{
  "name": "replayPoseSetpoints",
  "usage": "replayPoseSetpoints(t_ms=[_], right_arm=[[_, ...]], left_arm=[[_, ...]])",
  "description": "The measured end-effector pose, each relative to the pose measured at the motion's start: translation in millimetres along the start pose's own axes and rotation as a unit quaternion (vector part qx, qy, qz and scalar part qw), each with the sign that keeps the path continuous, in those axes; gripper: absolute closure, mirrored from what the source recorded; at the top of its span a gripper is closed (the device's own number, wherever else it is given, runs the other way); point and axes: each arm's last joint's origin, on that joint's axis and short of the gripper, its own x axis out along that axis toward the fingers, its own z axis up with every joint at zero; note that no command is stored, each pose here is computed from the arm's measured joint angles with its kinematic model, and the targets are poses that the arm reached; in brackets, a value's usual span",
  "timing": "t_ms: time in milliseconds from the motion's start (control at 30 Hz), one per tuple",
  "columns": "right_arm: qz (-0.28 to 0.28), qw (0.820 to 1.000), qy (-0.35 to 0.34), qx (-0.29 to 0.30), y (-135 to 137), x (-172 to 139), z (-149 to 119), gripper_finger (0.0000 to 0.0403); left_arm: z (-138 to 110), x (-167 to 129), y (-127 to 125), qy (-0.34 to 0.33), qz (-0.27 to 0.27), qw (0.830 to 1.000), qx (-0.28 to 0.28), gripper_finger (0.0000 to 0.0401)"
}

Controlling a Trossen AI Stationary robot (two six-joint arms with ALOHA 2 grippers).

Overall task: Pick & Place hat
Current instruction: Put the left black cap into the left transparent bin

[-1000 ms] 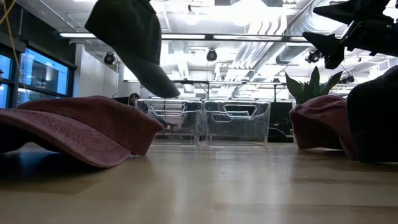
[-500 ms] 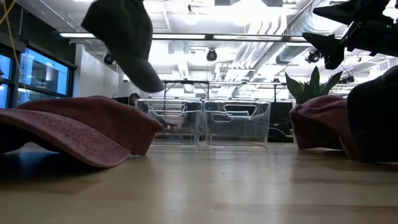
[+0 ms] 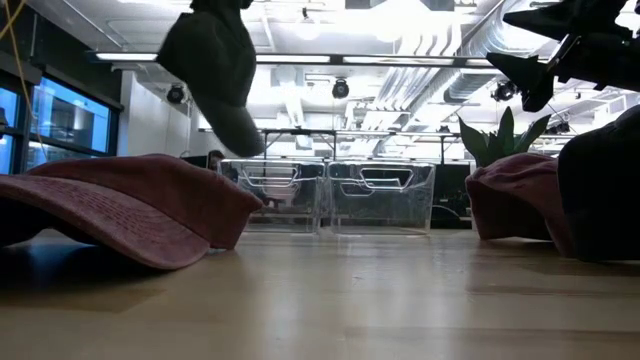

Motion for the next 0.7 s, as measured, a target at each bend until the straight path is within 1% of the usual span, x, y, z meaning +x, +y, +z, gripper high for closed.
replayPoseSetpoints(t_ms=[100, 200, 300, 400, 500, 633, 700], right_arm=[[0.0, 1.0, 0.0, 0.0, 0.0, 0.0, 0.0, 0.0096], [0.0, 1.0, 0.0, 0.0, 0.0, 0.0, 0.0, 0.0096], [0.0, 1.0, 0.0, 0.0, 0.0, 0.0, 0.0, 0.0096], [0.0, 1.0, 0.0, 0.0, 0.0, 0.0, 0.0, 0.0096], [0.0, 1.0, 0.0, 0.0, 0.0, 0.0, 0.0, 0.0096], [0.0, 1.0, 0.0, 0.0, 0.0, 0.0, 0.0, 0.0096], [0.0, 1.0, 0.0, 0.0, 0.0, 0.0, 0.0, 0.0096]], left_arm=[[3.7, 1.7, 0.8, 0.003, 0.05, 0.998, 0.049, 0.0401], [7.4, 4.8, 0.6, 0.003, 0.088, 0.991, 0.102, 0.0401], [9.9, 10.3, 1.2, 0.002, 0.12, 0.982, 0.147, 0.0401], [14.6, 19.0, 0.5, -0.001, 0.152, 0.969, 0.193, 0.0401], [19.8, 28.5, -0.5, -0.002, 0.185, 0.951, 0.246, 0.0401], [26.8, 43.7, -1.6, 0.008, 0.238, 0.914, 0.329, 0.0401], [29.1, 50.8, -1.9, 0.017, 0.258, 0.898, 0.357, 0.0401]])
